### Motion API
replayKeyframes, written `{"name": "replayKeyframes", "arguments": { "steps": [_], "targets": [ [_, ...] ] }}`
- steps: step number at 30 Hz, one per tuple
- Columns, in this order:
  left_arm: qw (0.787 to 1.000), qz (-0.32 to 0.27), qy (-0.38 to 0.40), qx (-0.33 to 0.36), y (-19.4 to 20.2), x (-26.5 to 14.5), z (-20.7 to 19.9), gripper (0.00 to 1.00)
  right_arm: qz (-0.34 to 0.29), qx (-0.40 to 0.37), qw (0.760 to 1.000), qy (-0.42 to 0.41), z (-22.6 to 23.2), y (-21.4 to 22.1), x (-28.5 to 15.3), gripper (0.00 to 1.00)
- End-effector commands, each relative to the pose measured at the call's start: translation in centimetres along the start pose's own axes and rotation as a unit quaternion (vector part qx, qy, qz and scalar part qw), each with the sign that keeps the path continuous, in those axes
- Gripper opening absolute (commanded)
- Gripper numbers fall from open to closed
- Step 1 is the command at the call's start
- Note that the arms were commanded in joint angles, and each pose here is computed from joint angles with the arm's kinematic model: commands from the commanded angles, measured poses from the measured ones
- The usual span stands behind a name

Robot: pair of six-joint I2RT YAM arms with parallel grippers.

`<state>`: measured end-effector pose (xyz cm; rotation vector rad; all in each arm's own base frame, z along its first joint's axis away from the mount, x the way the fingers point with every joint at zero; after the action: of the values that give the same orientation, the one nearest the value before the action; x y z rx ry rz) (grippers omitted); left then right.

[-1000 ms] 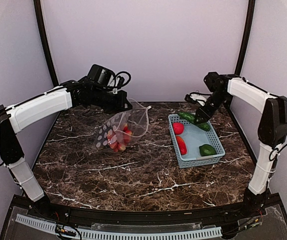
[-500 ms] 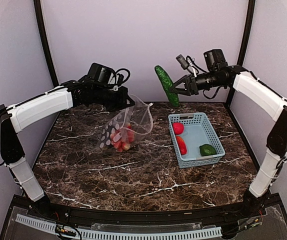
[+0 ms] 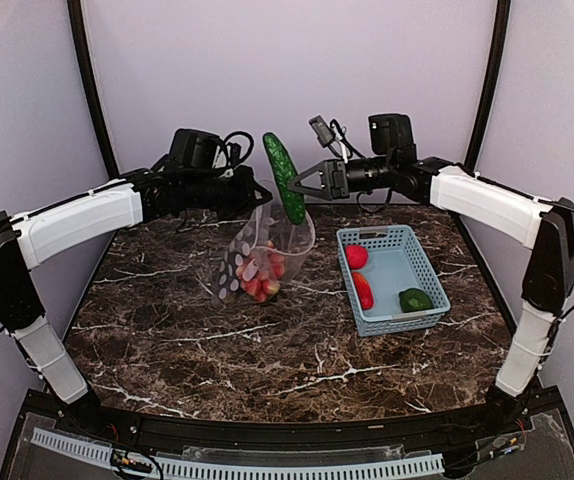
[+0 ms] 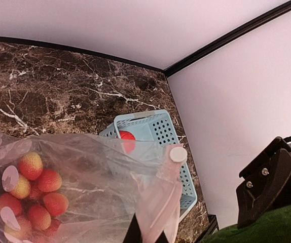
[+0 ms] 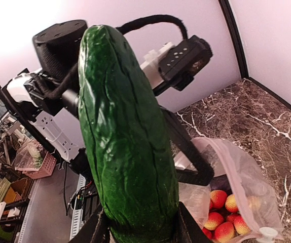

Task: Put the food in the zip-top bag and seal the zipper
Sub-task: Place the fake vegetable in the zipper food storage bag.

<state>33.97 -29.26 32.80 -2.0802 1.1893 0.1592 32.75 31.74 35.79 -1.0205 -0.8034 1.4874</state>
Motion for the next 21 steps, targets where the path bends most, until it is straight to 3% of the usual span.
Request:
{"name": "replayKeyframes", "arguments": {
  "steps": [1,13,21],
  "targets": [
    [0.997,-0.061,0.043,-0.032,-1.1,-2.8,-1.6,0.01,-0.021,0.01,1.0,0.02,-1.9,0.1,1.3,0.33],
    [0.992,-0.096,0.061,-0.062,-0.9,-3.7,-1.0,0.01,-0.01,-0.017,0.997,0.077,-2.3,1.4,1.7,0.61],
    [0.993,-0.096,0.053,-0.053,-0.6,-3.8,-0.3,0.01,0.014,-0.068,0.989,0.128,0.1,0.6,-0.9,0.62]
  ]
}}
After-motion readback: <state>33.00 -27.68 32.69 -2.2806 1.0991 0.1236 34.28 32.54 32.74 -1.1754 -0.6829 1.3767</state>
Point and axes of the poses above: each gripper's point midway between its finger pads, its own x axis out along the fingers, its own z axis along the line the jaws close on, y = z × x, the point moved 8 cm from there along -x, back along the fingers, and after that the axes turned 3 degrees about -x, right-handed, at the moved point
